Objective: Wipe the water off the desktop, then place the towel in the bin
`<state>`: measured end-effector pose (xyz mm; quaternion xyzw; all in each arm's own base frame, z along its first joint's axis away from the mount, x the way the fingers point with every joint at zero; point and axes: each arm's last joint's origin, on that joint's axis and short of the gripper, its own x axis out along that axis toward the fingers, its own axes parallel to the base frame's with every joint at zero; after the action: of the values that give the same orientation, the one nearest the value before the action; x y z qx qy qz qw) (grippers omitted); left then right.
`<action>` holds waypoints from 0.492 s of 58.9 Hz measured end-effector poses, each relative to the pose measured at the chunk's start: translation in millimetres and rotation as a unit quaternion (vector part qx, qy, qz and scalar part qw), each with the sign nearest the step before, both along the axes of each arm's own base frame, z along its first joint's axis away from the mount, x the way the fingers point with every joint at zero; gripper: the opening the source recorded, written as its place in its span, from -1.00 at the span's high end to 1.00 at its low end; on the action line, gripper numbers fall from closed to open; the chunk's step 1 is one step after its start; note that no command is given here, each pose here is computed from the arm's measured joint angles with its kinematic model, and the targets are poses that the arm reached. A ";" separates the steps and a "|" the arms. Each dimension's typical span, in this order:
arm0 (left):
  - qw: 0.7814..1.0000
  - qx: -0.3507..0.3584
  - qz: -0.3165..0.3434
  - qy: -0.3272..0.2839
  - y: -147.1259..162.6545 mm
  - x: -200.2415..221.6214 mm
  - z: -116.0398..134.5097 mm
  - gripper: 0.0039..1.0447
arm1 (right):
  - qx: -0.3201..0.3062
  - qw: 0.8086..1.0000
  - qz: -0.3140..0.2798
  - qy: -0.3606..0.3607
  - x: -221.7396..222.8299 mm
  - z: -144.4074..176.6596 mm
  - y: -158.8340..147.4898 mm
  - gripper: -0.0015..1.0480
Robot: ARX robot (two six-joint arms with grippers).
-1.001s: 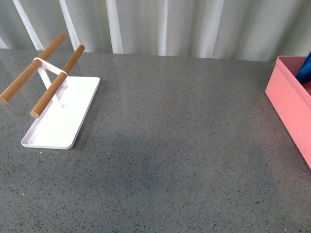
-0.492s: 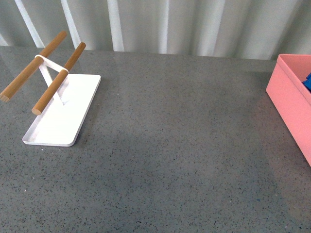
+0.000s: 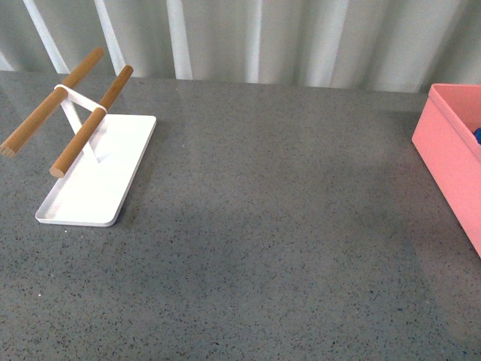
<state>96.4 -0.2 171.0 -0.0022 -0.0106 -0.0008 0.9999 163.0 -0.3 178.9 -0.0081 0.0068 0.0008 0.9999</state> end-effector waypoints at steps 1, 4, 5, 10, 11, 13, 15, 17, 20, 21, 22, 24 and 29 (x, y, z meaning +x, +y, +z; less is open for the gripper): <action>1.000 0.000 0.000 0.000 0.0 0.0 0.0 -0.88 | 0.000 1.000 0.000 0.000 -0.8 -0.3 0.0 0.91; 1.000 0.000 0.000 0.000 0.0 0.0 0.0 -0.88 | 0.000 1.000 0.000 0.000 -4.5 -1.7 -0.1 0.91; 1.000 0.000 0.000 0.000 0.0 0.0 0.0 -0.88 | 0.001 1.000 0.000 0.000 -6.0 -2.3 -0.1 0.91; 1.000 0.000 0.000 0.000 0.0 0.0 0.0 -0.88 | 0.001 1.000 0.000 0.000 -11.3 -4.0 0.0 0.91; 1.000 0.000 0.000 0.000 0.0 0.0 0.0 -0.88 | 0.002 1.000 0.000 0.000 -12.5 -4.2 0.0 0.91; 1.000 0.000 0.000 0.000 0.0 0.0 0.0 -0.88 | 0.002 1.000 0.000 -0.001 -14.4 -4.7 0.0 0.91; 1.000 0.000 0.000 0.000 0.0 0.0 0.0 -0.88 | 0.002 1.000 0.000 -0.001 -16.7 -5.4 0.0 0.91; 1.000 0.000 0.000 0.000 0.0 0.0 0.0 -0.88 | 0.002 1.000 0.000 -0.002 -18.0 -7.7 0.0 0.91; 1.000 0.000 0.000 0.000 0.0 0.0 0.0 -0.88 | 0.001 1.000 0.000 -0.010 -20.8 -10.1 0.1 0.91; 1.000 0.000 0.000 0.000 0.0 0.0 0.0 -0.88 | 0.002 1.000 0.000 -0.009 -21.6 -10.1 0.1 0.91; 1.000 0.000 0.000 0.000 0.0 0.0 0.0 -0.88 | 0.002 1.000 0.000 -0.009 -22.3 -9.9 0.1 0.91; 1.000 0.000 0.000 0.000 0.0 0.0 0.0 -0.88 | 0.001 1.000 0.000 -0.010 -24.3 -9.0 0.0 0.91; 1.000 0.000 0.000 0.000 0.0 0.0 0.0 -0.88 | 0.001 1.000 0.000 -0.015 -29.5 -6.6 0.1 0.91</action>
<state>96.3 -0.2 171.1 -0.0022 -0.0108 -0.0010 0.9999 133.5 -0.2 172.3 -0.0066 -0.0087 0.0005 0.9999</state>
